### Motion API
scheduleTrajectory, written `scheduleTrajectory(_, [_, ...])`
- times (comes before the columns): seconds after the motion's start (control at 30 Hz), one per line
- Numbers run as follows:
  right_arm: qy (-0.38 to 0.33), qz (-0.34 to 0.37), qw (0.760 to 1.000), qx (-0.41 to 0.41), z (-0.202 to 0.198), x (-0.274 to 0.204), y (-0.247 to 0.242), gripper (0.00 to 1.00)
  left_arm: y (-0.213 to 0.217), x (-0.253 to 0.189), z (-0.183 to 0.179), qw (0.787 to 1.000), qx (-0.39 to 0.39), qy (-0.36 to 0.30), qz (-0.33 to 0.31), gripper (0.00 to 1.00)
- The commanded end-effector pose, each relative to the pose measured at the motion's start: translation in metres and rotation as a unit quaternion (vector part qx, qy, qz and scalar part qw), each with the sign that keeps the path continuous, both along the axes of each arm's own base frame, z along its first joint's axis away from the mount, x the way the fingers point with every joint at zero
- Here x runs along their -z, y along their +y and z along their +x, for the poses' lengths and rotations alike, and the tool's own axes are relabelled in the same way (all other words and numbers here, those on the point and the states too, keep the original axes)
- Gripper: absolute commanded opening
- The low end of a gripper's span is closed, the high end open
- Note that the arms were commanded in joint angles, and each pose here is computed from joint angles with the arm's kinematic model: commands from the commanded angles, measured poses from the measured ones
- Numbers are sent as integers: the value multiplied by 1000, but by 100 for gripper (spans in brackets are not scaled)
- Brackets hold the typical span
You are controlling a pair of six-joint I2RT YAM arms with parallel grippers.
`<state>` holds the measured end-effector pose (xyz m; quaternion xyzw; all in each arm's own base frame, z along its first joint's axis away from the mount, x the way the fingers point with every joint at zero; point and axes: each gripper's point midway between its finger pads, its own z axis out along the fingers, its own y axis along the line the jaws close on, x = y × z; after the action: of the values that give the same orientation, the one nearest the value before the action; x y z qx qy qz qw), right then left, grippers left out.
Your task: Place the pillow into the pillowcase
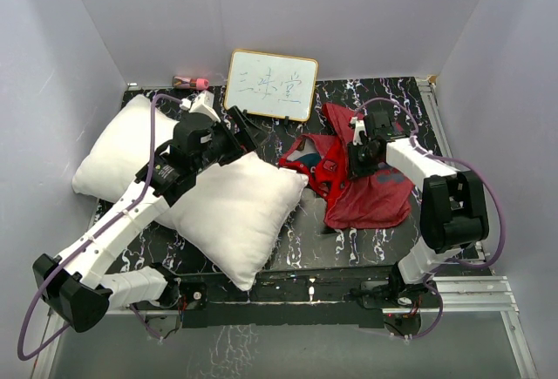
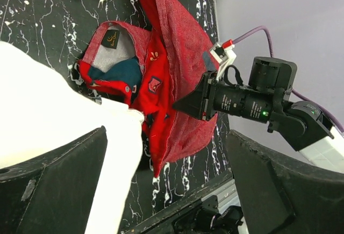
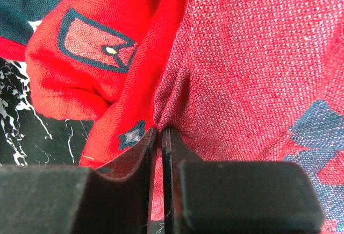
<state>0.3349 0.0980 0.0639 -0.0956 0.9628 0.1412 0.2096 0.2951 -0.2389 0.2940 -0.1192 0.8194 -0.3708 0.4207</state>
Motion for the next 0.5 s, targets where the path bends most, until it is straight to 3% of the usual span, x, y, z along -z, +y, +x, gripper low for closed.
scheduleTrajectory(0.0, [-43, 8, 999, -30, 10, -23, 7, 8, -4, -16, -3, 1000, 9, -14, -23, 90])
scheduleTrajectory(0.1, [-104, 67, 984, -127, 12, -87, 28, 8, -6, -18, 0, 1000, 18, -19, -11, 90])
scheduleTrajectory(0.17, [-205, 94, 956, -189, 18, -162, 35, 8, -7, -18, 0, 999, 25, -23, -4, 90])
scheduleTrajectory(0.23, [-339, 42, 918, -201, 30, -241, 23, 8, -7, -18, 0, 999, 30, -30, 3, 90])
scheduleTrajectory(0.33, [-438, -78, 889, -107, 50, -305, -56, 8, -6, -15, 1, 999, 31, -36, 9, 90])
scheduleTrajectory(0.47, [-376, -228, 895, 70, 36, -272, -234, 8, -8, -11, 4, 998, 38, -44, 20, 91])
